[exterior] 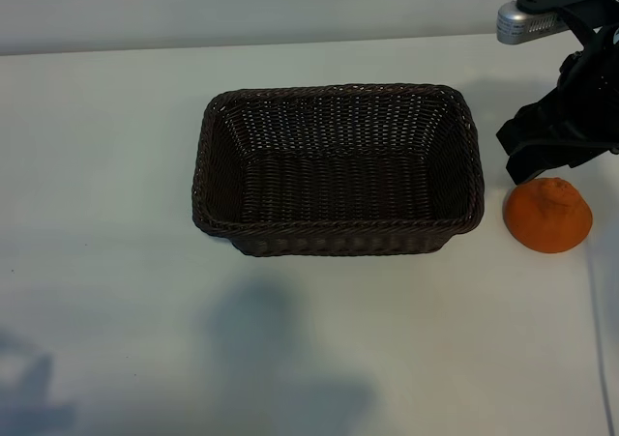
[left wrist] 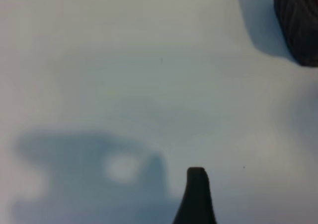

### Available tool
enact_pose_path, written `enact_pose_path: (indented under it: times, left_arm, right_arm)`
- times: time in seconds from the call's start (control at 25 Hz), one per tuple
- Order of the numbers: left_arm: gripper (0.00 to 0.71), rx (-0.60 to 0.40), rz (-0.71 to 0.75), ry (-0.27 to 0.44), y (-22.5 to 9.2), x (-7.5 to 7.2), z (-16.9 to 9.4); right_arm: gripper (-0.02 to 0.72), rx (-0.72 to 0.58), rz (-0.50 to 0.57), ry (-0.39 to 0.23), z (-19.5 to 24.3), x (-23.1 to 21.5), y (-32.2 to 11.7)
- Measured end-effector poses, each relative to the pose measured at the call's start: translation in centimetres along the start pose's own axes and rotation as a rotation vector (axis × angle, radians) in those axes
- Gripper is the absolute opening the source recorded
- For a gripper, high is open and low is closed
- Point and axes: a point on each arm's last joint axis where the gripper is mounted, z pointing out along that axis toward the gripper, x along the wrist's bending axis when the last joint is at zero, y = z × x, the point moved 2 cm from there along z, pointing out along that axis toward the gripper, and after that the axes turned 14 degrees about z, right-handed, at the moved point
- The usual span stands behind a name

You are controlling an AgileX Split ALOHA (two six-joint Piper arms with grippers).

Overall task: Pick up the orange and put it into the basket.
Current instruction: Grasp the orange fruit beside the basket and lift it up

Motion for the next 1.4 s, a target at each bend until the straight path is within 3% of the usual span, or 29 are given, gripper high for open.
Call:
enact_pose_path:
  times: [1.0, 1.4]
  left_arm:
    - [0.567, -0.004, 0.006, 0.02, -0.37, 0.13, 0.25]
    - [0.565, -0.007, 0.008, 0.02, -0.39, 0.12, 0.23]
  right_arm:
    - [0.559, 0.0, 0.0, 0.0, 0.0, 0.0, 0.0]
    - [0.559, -0.063, 0.012, -0.011, -0.02, -0.12, 0.7]
